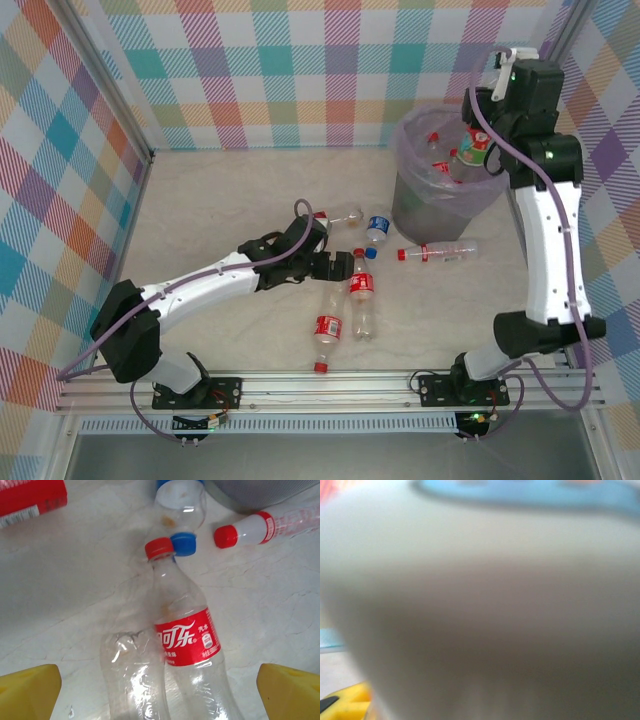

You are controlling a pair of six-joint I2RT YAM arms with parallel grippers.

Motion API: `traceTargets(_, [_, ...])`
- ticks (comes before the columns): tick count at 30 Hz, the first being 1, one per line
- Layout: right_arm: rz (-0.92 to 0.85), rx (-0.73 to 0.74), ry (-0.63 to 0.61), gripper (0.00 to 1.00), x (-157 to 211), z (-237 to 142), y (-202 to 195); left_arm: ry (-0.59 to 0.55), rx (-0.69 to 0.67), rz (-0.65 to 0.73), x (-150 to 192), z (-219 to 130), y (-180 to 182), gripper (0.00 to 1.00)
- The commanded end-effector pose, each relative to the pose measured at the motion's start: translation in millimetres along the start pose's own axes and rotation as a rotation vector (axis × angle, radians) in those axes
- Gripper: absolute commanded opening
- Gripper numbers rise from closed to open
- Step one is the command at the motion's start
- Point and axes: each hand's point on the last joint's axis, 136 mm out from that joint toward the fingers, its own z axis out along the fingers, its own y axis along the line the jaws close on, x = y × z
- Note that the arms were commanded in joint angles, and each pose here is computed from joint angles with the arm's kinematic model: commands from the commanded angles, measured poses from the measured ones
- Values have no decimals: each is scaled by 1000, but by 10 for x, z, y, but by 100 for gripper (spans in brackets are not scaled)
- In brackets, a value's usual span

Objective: Put the plastic bottles in the bin

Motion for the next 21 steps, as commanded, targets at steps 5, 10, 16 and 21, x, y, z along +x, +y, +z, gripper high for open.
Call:
traceTargets(5, [-137, 150, 66, 44, 128, 622, -297, 186, -79, -18, 507, 56, 248, 100])
traceTargets(10, [-136, 102, 161, 44, 503, 977, -192, 242, -89, -9, 690, 121, 265, 99])
traceTargets(16, [-97, 64, 268, 44, 910, 1256, -83, 305, -140, -23, 867, 201, 385, 97])
traceTargets(21, [-94, 60, 351, 44, 1237, 1433, -53, 322, -146, -53, 952, 298, 430, 94])
